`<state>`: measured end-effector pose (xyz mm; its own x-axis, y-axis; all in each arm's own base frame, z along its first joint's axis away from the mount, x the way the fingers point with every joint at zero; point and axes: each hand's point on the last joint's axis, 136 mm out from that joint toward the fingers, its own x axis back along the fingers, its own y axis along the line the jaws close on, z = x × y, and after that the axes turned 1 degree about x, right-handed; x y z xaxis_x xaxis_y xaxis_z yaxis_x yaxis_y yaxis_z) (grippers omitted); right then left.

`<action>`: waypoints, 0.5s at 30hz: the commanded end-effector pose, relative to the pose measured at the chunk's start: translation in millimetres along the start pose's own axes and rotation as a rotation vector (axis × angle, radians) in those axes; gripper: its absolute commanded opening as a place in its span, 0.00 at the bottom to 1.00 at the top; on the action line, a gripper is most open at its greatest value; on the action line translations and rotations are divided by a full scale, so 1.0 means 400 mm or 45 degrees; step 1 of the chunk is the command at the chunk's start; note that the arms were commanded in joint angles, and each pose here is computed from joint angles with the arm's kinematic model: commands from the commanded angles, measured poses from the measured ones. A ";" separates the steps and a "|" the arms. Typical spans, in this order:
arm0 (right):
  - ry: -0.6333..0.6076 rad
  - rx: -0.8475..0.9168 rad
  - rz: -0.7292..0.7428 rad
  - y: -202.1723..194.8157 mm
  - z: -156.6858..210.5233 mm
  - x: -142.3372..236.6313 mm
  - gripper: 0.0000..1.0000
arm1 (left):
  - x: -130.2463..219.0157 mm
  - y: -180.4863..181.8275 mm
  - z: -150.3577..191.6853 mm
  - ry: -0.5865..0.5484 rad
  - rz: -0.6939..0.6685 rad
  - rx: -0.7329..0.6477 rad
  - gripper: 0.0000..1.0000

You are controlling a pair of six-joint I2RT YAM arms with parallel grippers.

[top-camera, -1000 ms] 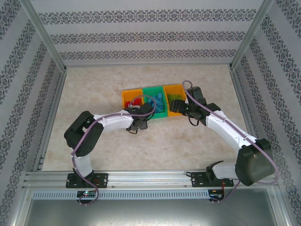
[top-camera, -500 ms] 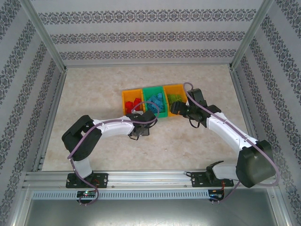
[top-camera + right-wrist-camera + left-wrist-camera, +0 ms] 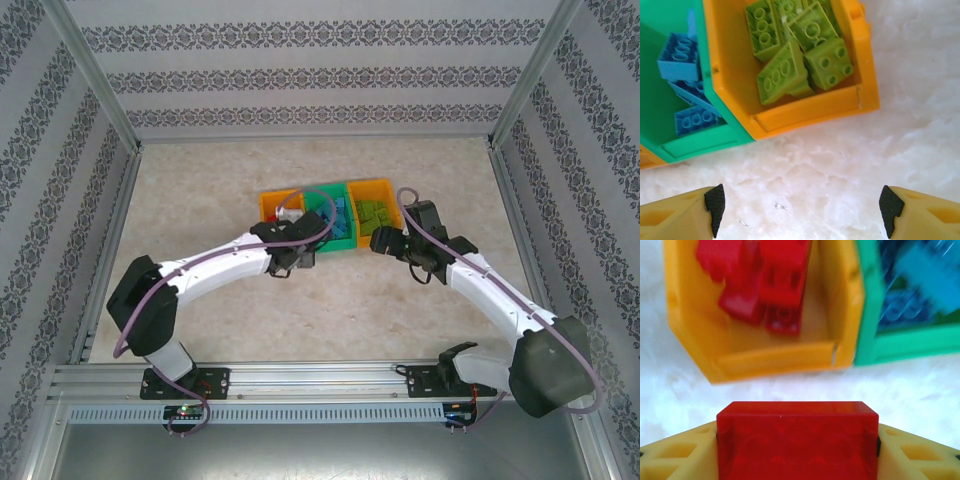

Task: Sort the legos into containers by color

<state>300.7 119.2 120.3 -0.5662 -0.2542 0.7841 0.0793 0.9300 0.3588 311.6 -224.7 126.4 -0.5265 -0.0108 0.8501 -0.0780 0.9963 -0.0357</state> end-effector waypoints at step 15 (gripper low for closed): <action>-0.047 -0.052 0.072 -0.059 0.029 0.036 0.85 | -0.133 0.076 -0.269 0.019 0.018 0.024 0.58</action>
<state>285.1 108.3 121.4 -0.5895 -0.2338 0.7732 0.1018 0.9281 0.3582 417.7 -178.6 136.9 -0.5242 -0.0247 0.8512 -0.1370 0.9890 -0.0556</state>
